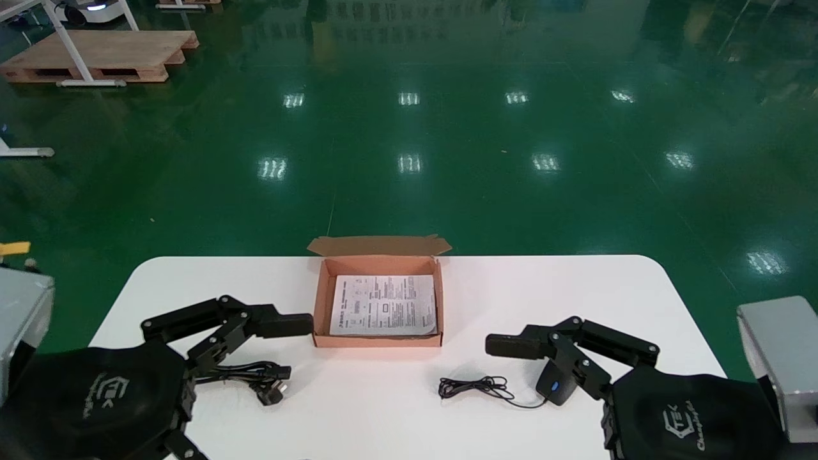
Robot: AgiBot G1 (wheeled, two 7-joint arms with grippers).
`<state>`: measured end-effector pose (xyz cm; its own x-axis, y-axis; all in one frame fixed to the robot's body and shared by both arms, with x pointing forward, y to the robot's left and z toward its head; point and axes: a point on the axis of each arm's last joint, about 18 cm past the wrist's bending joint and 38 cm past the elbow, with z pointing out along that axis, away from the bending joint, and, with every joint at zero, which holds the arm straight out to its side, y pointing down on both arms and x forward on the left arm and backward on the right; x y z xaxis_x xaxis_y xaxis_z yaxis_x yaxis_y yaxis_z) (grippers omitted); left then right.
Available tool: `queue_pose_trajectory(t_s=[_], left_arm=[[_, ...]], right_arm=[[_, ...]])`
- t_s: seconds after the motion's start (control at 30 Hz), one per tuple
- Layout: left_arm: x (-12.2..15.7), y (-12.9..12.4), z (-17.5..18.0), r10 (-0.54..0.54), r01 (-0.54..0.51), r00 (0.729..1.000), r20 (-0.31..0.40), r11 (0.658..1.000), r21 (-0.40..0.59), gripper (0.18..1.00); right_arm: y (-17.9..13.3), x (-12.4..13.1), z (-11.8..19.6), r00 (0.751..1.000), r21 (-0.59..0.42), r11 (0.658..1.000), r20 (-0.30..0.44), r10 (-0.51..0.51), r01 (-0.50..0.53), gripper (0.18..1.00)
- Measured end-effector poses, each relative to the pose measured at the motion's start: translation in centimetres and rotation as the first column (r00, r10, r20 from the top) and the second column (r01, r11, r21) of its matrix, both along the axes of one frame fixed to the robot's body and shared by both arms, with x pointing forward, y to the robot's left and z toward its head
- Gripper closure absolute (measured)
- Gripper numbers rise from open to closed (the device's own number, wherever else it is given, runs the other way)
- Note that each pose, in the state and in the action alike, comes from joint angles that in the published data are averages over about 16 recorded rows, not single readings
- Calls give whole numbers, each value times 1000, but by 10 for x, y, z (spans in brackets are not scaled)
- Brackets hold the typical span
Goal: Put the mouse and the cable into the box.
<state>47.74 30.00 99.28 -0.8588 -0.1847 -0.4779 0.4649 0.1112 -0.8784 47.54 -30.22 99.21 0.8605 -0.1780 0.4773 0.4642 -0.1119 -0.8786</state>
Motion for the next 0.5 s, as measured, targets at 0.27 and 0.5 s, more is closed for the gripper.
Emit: queue_pose_trajectory(t_s=[0.27,0.5], left_arm=[[0,0,0,0,0,1000,0,1000,0,184],[0,0,0,0,0,1000,0,1000,0,184]], right_arm=[[0,0,0,1000,0,1000,0,0,0,179],[0,0,0,1000,0,1000,0,0,0,179]])
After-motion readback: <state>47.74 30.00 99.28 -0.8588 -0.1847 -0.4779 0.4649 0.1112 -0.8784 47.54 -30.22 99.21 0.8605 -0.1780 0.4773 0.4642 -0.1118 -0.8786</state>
